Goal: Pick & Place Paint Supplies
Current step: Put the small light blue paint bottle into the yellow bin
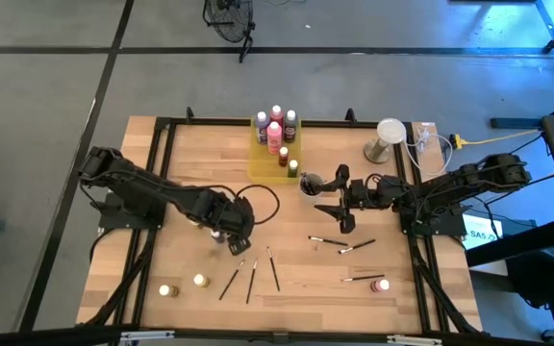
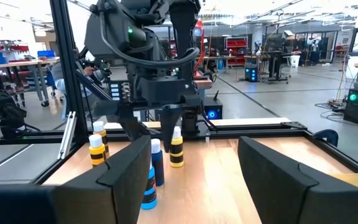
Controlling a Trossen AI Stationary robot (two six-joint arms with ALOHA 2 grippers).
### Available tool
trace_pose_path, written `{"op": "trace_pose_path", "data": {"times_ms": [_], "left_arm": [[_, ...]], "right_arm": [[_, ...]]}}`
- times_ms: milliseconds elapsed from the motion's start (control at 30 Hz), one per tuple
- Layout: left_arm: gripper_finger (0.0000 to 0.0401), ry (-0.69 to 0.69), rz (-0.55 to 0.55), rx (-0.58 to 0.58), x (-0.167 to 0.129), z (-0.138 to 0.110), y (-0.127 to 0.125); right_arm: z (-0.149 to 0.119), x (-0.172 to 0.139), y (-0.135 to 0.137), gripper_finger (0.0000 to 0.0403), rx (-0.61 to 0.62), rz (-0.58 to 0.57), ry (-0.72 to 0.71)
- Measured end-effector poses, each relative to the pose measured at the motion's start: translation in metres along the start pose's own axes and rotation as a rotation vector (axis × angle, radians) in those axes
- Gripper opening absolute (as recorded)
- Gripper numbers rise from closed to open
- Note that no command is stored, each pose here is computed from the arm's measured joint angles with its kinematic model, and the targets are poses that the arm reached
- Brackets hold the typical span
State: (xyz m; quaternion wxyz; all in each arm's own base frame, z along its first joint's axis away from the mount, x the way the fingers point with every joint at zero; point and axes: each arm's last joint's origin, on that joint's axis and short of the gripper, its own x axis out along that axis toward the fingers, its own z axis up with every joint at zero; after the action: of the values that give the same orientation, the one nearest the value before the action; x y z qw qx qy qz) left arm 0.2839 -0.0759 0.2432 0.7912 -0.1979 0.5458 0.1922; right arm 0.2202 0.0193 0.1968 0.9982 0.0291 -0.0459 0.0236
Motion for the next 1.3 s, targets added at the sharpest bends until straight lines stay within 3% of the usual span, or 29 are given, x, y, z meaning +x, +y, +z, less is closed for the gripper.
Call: {"op": "trace_pose_path", "data": {"times_ms": [1300], "left_arm": [[0.0226,0.0,0.004,0.0,0.0,-0.012,-0.012]], "right_arm": [[-0.002,0.0,0.0,0.0242,0.015,-0.001,0.021]]}}
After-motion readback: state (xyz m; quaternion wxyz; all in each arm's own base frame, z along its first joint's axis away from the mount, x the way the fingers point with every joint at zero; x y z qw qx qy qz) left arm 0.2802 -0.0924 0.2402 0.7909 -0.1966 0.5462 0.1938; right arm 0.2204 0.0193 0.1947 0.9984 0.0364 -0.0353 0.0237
